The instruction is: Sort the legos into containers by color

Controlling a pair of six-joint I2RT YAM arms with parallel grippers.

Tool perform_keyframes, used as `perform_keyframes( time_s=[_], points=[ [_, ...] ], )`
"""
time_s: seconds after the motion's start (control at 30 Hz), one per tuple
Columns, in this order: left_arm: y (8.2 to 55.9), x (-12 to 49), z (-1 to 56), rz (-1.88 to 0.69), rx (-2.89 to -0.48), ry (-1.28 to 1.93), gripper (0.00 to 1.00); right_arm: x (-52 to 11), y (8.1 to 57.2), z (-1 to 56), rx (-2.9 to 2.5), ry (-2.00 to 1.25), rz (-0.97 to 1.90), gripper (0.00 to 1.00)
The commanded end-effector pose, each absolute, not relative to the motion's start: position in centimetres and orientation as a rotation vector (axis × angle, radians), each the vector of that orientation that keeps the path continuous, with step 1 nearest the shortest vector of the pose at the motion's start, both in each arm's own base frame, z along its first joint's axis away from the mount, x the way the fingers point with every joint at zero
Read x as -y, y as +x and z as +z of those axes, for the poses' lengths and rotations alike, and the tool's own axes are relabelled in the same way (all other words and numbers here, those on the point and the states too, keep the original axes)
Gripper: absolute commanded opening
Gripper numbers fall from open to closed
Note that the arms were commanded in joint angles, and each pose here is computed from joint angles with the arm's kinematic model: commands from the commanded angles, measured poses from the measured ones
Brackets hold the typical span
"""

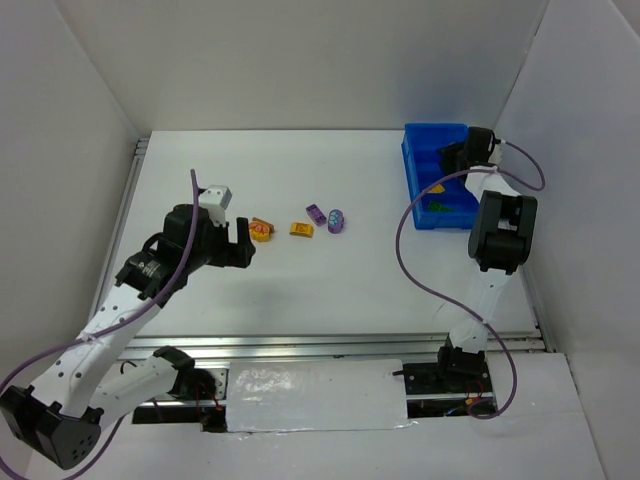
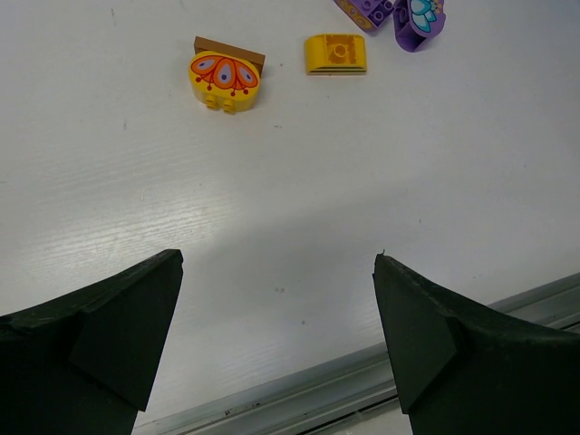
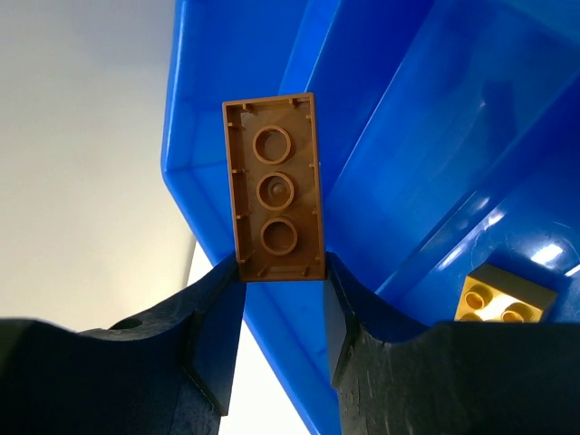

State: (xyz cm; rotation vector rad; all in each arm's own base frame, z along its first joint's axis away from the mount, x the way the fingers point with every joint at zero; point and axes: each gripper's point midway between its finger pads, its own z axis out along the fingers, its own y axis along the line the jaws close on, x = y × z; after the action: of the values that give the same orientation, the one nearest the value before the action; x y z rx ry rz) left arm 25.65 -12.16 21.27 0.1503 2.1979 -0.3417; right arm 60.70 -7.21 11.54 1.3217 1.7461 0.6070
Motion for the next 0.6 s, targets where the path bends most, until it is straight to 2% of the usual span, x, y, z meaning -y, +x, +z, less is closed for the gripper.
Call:
perform_keyframes(
  time_s=[0.0,0.13,0.17,0.23,0.37,0.5,0.57],
  points=[
    [26.2,12.1,21.6,-0.336,-2.182,0.119,1.0,8.0,61.6,11.8,-1.689,1.332,0.629,0.13],
    [26.3,12.0,21.6,-0.333,-2.185,0.116,1.0,7.8,61.3,11.5,-1.676,1.346,0.647,0.19],
    [26.3,12.1,21.5,-0.334,-2.187,0.121,1.0,8.0,61.2,11.4,-1.673,1.347,0.65,0.29],
    [26.3,12.1,21.5,-0.335,-2.189,0.119,1.0,7.8,61.4,11.7,-1.671,1.332,0.675,0.34],
    [26.3,12.3,21.1,-0.34,-2.205,0.131,1.0,7.4,61.7,11.9,-1.671,1.307,0.714,0.54],
    [26.3,12.2,21.0,-0.333,-2.208,0.127,1.0,7.2,61.9,12.4,-1.67,1.289,0.741,0.62],
    [26.3,12.3,21.0,-0.338,-2.209,0.133,1.0,7.1,61.9,12.5,-1.674,1.281,0.75,0.7]
  ],
)
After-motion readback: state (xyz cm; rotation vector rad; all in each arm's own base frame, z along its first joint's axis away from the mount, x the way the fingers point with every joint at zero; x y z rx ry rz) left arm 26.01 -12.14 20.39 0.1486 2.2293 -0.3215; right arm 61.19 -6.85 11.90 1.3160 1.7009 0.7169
